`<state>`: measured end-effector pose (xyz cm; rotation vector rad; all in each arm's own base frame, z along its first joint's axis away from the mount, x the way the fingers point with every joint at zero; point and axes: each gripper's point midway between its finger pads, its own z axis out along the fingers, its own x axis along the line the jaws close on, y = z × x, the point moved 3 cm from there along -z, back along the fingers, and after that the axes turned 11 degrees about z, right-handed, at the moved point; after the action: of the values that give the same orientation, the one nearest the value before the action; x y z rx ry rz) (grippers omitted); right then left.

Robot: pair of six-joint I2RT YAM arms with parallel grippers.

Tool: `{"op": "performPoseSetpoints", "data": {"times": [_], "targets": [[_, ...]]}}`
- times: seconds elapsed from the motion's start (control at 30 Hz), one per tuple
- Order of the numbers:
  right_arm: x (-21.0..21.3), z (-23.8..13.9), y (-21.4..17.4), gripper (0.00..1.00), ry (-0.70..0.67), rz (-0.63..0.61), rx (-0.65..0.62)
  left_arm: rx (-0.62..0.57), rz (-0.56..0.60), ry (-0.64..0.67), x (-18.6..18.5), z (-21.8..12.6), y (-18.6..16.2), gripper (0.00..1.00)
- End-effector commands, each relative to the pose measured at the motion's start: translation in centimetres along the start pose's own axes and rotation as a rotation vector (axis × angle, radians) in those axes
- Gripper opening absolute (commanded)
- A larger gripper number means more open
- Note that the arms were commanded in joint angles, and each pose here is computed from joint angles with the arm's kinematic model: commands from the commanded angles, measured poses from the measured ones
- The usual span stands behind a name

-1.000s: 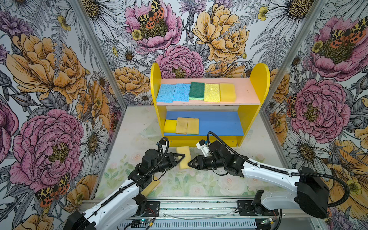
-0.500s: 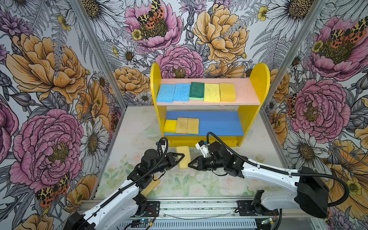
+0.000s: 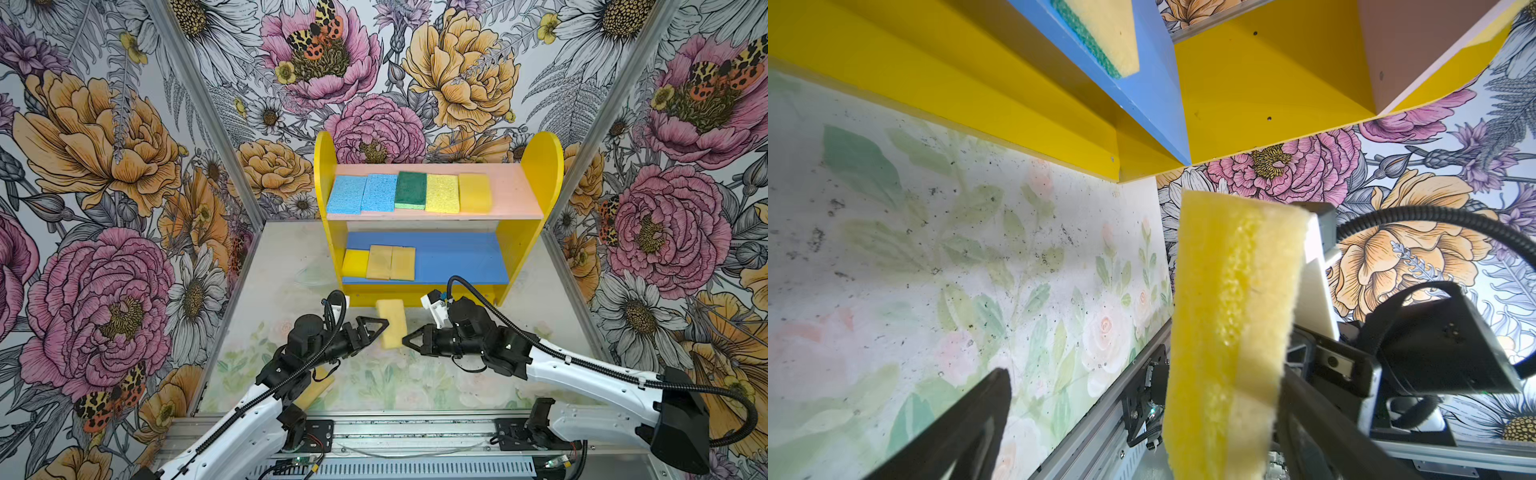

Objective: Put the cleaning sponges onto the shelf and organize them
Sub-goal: 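Open and withdraw the left gripper while the right carries the sponge toward the shelf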

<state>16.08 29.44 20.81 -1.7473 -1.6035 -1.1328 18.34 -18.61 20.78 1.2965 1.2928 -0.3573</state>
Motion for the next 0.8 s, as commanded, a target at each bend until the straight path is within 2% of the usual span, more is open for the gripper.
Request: {"op": "performPoseSetpoints", "data": {"times": [0.0,0.23,0.4,0.57,0.77], "targets": [[1.1,-2.0,1.0,0.02,-0.048,-0.019,-0.074,-0.026,0.048,0.021,-1.0,-1.2,1.0,0.99],[1.3,-5.1,2.5,0.02,-0.125,-0.038,-0.17,-0.054,0.085,0.134,-1.0,-4.3,1.5,0.99],[0.6,-6.8,4.7,0.02,-0.184,-0.033,-0.226,-0.048,0.064,0.173,-0.3,-5.3,1.3,0.99],[-0.6,-8.3,8.4,0.02,-0.256,-0.04,-0.286,-0.05,0.046,0.194,0.3,-5.5,1.9,0.99],[-2.9,-8.2,13.0,0.02,-0.326,-0.028,-0.298,-0.073,0.042,0.269,1.6,-6.0,2.9,0.99]]}}
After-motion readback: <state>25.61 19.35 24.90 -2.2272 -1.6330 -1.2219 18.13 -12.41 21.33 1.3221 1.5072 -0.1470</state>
